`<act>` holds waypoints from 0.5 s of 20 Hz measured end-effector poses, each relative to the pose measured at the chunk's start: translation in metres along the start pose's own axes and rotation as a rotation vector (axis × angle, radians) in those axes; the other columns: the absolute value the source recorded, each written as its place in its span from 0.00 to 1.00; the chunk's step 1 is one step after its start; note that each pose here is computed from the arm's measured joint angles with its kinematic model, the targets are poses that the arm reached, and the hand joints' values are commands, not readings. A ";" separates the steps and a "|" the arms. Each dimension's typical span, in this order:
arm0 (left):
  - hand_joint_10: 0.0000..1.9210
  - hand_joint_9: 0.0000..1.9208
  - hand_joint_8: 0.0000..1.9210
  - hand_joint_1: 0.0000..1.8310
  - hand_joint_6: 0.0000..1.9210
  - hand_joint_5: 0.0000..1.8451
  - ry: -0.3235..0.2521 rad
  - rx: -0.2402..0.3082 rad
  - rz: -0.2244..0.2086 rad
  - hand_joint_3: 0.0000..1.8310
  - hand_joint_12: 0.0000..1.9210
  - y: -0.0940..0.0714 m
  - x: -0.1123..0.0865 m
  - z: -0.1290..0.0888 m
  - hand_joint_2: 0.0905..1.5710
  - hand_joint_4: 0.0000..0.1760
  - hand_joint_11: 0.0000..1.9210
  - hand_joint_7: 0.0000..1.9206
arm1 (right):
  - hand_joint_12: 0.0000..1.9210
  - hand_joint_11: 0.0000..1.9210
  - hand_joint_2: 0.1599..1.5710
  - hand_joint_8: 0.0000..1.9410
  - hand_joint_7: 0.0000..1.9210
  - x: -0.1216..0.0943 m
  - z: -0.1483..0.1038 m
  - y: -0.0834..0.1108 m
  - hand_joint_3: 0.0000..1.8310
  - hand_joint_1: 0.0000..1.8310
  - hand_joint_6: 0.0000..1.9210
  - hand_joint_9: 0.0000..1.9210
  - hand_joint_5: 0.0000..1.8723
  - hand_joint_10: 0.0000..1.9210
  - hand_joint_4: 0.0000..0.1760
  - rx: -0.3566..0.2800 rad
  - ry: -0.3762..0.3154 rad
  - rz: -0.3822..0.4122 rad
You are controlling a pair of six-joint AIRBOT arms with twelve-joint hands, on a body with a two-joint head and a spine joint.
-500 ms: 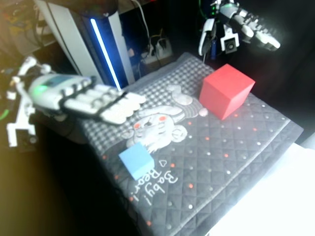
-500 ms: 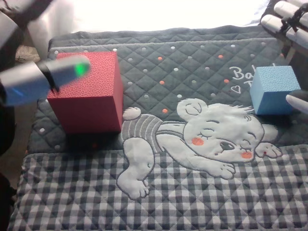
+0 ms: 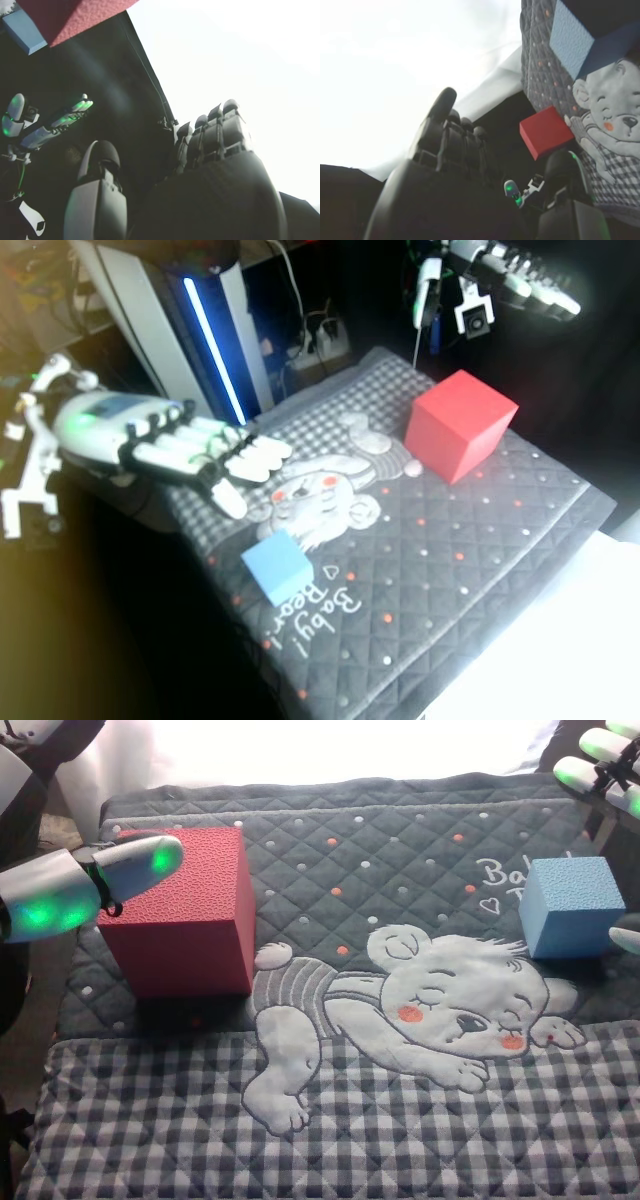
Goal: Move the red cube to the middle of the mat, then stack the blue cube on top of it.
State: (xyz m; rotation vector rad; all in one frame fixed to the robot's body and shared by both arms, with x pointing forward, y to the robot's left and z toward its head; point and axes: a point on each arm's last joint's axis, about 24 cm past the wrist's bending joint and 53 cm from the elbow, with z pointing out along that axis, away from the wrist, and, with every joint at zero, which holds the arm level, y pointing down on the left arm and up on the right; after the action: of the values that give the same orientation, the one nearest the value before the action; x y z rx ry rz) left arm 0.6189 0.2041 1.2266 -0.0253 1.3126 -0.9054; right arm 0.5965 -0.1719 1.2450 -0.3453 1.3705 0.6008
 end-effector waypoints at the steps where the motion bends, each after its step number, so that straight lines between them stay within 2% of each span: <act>1: 0.00 0.00 0.00 0.26 0.00 0.00 0.007 -0.004 0.000 0.00 0.00 0.001 0.002 0.000 0.66 0.51 0.00 0.00 | 0.00 0.00 0.75 0.00 0.00 0.000 0.000 0.001 0.00 0.24 0.00 0.00 0.00 0.00 0.00 -0.001 0.002 0.001; 4: 0.00 0.00 0.00 0.32 0.00 0.00 0.041 -0.039 0.002 0.00 0.00 0.011 0.009 0.000 0.62 0.42 0.00 0.00 | 0.01 0.01 0.75 0.00 0.00 0.002 0.000 0.001 0.00 0.21 0.00 0.00 0.00 0.00 0.00 -0.003 0.009 0.000; 5: 0.00 0.00 0.00 0.32 0.00 0.00 0.044 -0.058 -0.004 0.00 0.00 0.015 0.010 0.000 0.62 0.51 0.00 0.00 | 0.01 0.01 0.75 0.00 0.00 0.003 0.000 0.002 0.00 0.21 0.00 0.00 0.00 0.00 0.00 -0.003 0.010 0.000; 6: 0.00 0.00 0.00 0.29 0.00 0.00 0.047 -0.072 -0.007 0.00 0.00 0.018 0.011 0.000 0.59 0.55 0.00 0.00 | 0.01 0.00 0.76 0.00 0.00 0.003 0.000 0.002 0.00 0.20 0.00 0.00 0.00 0.00 0.00 -0.004 0.010 0.002; 8: 0.00 0.00 0.00 0.31 0.00 0.00 0.059 -0.083 -0.009 0.00 0.00 0.021 0.013 -0.001 0.57 0.52 0.00 0.00 | 0.01 0.00 0.76 0.00 0.00 0.006 0.000 0.003 0.00 0.17 0.00 0.00 0.00 0.00 0.00 -0.005 0.023 0.004; 9: 0.00 0.00 0.00 0.33 0.00 0.00 0.067 -0.080 -0.007 0.00 0.00 0.020 0.015 -0.001 0.57 0.57 0.00 0.00 | 0.00 0.00 0.76 0.00 0.00 0.008 0.000 0.003 0.00 0.17 0.00 0.00 0.00 0.00 0.00 -0.004 0.030 0.004; 10: 0.00 0.00 0.00 0.33 0.00 0.00 0.068 -0.080 -0.007 0.00 0.00 0.020 0.015 -0.001 0.57 0.57 0.00 0.00 | 0.00 0.00 0.76 0.00 0.00 0.008 0.000 0.003 0.00 0.17 0.00 0.00 0.00 0.00 0.00 -0.004 0.030 0.004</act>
State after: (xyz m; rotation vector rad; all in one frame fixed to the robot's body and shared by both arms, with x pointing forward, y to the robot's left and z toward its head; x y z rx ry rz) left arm 0.6292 0.2092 1.2036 -0.0618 1.4129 -0.8656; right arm 0.5953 -0.1679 1.2374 -0.3560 1.3996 0.6039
